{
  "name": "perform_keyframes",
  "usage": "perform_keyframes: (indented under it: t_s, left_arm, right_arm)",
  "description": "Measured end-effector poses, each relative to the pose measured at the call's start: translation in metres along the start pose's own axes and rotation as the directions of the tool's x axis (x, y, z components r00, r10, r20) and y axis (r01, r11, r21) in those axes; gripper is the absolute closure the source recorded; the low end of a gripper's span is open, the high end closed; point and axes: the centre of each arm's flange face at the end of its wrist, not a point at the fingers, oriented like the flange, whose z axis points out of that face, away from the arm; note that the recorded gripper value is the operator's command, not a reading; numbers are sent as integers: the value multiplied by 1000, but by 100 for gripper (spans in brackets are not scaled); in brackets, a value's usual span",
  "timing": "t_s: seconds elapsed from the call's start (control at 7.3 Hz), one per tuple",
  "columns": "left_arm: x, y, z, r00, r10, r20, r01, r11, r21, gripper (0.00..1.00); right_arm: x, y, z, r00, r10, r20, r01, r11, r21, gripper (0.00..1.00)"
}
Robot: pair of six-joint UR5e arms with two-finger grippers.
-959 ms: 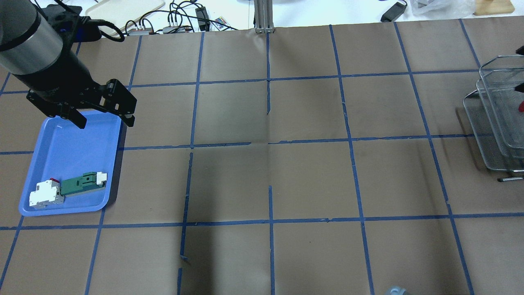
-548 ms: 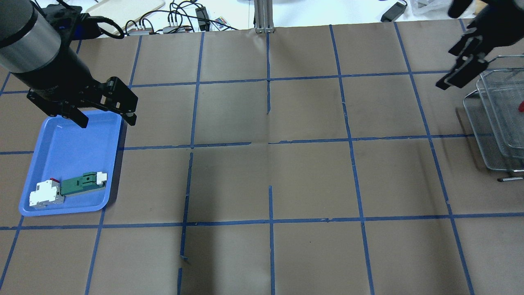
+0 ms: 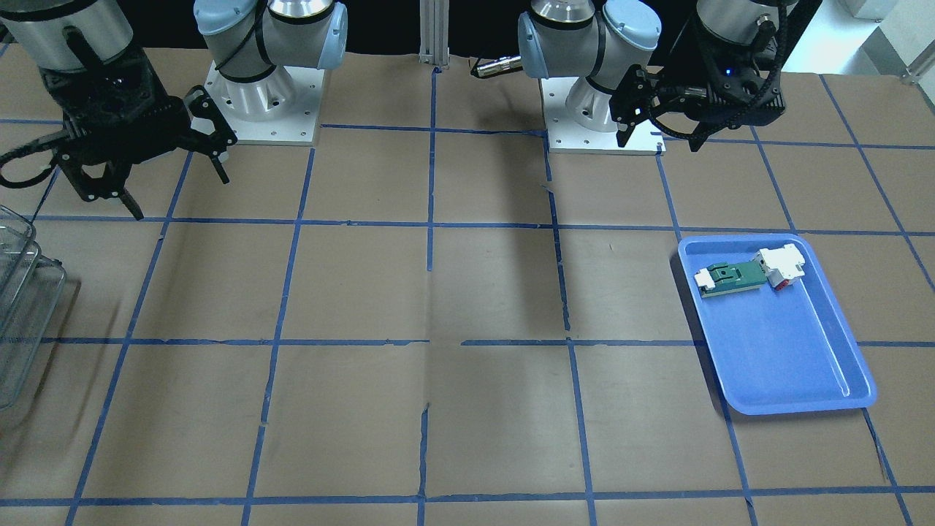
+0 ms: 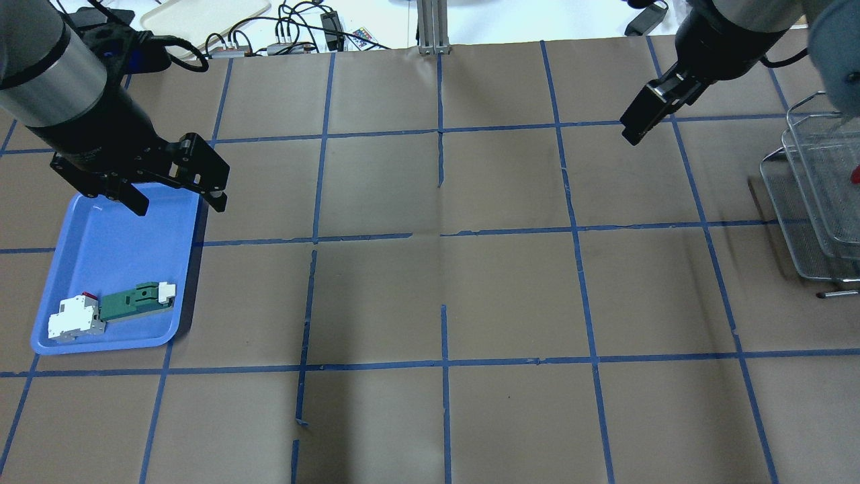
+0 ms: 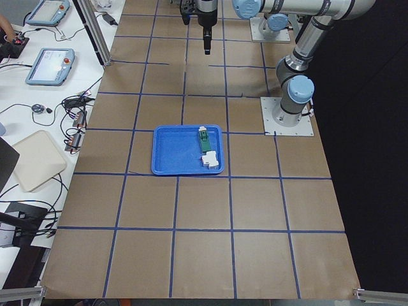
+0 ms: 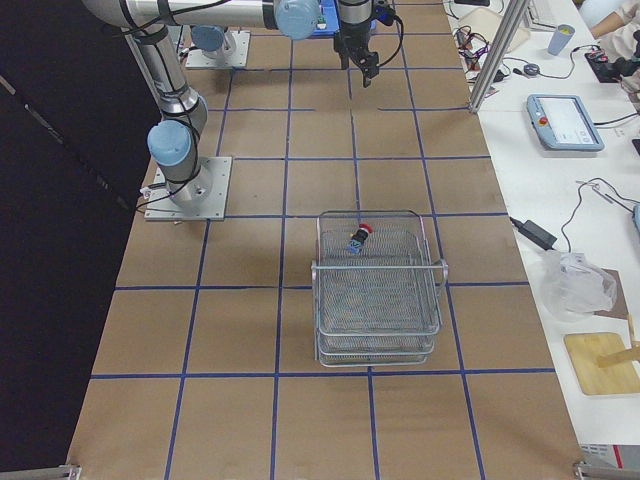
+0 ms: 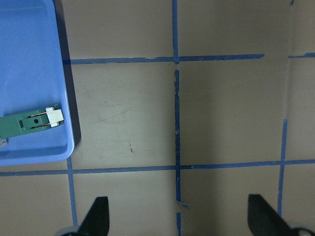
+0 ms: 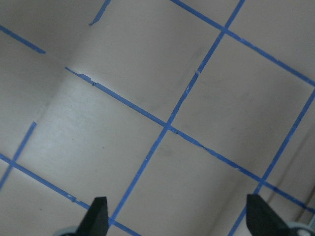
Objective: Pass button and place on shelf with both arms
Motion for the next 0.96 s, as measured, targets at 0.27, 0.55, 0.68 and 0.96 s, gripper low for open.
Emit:
perform_keyframes:
  t_s: [0.27,0.55,0.68,0.96]
  left_arm:
    - [0,0,0,1000,0,1,0,1000,0,0]
    - [0,0,1,1000,0,1,0,1000,1,0]
    - [-1,0,1,1000,0,1,0,1000,-1,0]
    - [-4,-1,2,1000,-6,1,6,1000,-3,0]
  right_arm:
    - [-15,13,-17,973,229,18,-229,973,-5,0]
    - [-18,19,-12,949,314,18,-313,948,-53,0]
    - [-19,21,-10,924,381,16,-379,923,-72,0]
    - [-18,20,-9,873,488,-16,-488,870,-75,0]
